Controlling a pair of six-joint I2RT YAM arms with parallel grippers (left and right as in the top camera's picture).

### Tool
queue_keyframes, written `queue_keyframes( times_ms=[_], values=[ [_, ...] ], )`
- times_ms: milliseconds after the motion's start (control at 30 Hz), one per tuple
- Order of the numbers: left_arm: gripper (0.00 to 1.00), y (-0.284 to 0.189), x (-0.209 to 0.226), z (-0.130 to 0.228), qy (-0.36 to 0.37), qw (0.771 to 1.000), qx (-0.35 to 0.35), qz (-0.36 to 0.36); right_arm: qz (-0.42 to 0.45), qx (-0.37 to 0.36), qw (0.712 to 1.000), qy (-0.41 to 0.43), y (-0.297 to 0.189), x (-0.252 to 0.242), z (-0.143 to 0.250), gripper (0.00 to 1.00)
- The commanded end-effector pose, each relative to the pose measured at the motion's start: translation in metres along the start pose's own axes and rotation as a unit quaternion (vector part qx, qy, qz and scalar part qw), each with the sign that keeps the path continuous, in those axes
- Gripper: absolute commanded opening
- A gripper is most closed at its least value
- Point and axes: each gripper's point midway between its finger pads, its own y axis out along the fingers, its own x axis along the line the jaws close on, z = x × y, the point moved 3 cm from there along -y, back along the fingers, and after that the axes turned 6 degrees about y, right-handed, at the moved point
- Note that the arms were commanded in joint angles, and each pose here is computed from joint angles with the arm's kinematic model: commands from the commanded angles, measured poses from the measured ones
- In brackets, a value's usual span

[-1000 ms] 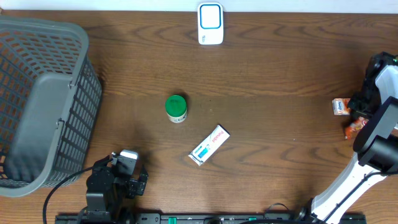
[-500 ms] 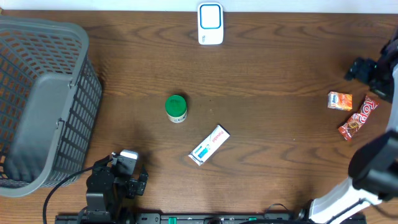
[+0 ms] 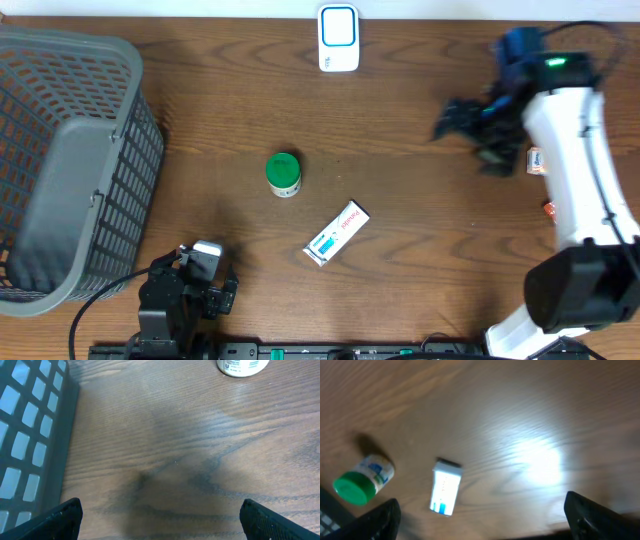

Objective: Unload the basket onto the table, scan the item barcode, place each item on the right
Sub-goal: 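Move the right gripper to the white Panadol box and grasp it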

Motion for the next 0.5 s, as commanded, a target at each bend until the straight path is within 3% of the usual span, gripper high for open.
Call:
queue_keyframes(
  times_ms=[0,233,467],
  values=[
    [0.98,0.003,-0.006,0.013,-0.001,1.0,0.026,0.012,0.014,0.051,0.998,0.022,0.043,0.025,0.047,0.99],
    [0.98,0.003,-0.006,0.013,-0.001,1.0,0.026,0.012,0.018,0.033,0.996,0.087,0.115,0.06,0.113,0.99],
    [0.99,0.003,-0.006,0.013,-0.001,1.0,0.026,0.012,0.046,-0.018,0.991,0.126,0.135,0.058,0.14,0.99]
  ],
)
